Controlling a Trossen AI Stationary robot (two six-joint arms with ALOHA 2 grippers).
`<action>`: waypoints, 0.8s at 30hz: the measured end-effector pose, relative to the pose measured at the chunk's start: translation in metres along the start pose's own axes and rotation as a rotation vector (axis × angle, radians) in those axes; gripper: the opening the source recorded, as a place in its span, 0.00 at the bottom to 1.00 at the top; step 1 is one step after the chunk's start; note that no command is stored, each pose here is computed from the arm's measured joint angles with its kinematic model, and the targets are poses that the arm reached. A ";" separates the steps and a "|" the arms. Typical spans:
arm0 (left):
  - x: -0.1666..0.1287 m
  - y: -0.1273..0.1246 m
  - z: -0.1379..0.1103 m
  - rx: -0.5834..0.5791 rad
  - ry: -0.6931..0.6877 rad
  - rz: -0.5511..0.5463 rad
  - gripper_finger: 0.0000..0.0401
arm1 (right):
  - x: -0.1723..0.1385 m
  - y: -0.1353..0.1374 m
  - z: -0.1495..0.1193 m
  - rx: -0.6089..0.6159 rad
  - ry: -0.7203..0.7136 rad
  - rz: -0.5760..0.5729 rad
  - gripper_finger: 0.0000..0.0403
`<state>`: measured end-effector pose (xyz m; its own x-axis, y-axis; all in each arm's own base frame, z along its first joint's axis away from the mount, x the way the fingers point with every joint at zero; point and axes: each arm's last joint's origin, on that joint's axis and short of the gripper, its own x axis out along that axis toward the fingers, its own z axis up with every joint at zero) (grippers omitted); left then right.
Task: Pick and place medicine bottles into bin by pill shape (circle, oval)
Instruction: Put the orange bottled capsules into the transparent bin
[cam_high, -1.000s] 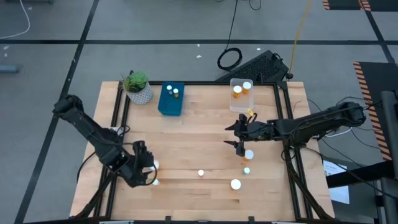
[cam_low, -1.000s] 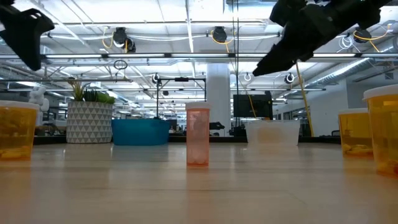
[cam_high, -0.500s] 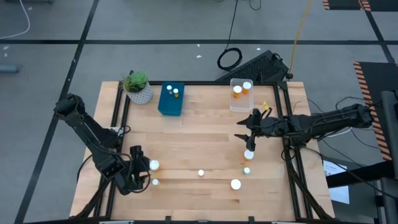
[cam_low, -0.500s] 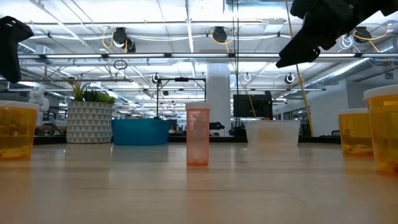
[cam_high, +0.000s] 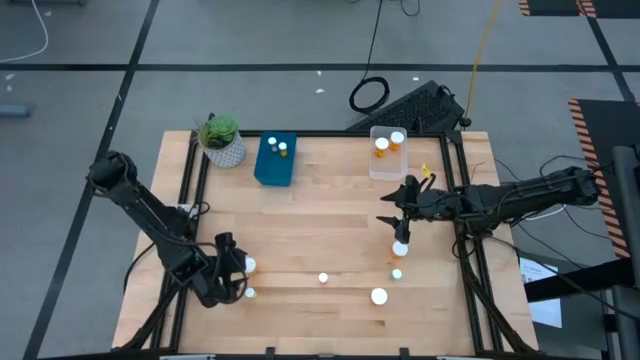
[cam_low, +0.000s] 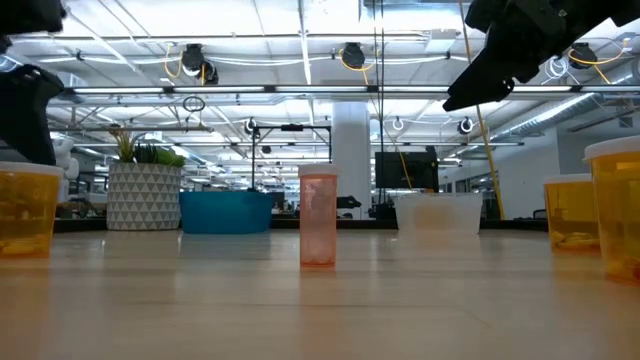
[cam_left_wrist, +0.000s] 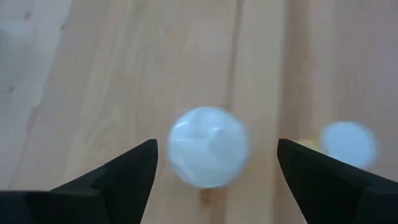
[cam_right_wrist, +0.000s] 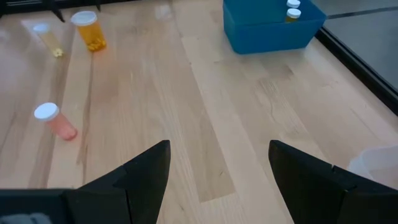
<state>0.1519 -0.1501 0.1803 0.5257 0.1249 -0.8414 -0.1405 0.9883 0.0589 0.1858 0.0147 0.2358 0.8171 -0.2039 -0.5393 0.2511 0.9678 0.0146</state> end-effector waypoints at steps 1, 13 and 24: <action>0.002 0.001 -0.001 -0.001 0.004 0.007 0.83 | 0.000 0.000 0.000 0.000 0.001 0.000 0.66; 0.018 0.008 -0.005 0.011 -0.026 -0.009 0.72 | 0.000 0.000 0.000 0.000 0.000 0.000 0.66; 0.021 0.014 0.004 0.059 -0.026 0.007 0.52 | 0.007 0.003 0.003 0.007 -0.022 0.004 0.66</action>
<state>0.1640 -0.1331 0.1659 0.5463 0.1337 -0.8268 -0.0953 0.9907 0.0973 0.1933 0.0156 0.2347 0.8293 -0.2034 -0.5205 0.2516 0.9676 0.0227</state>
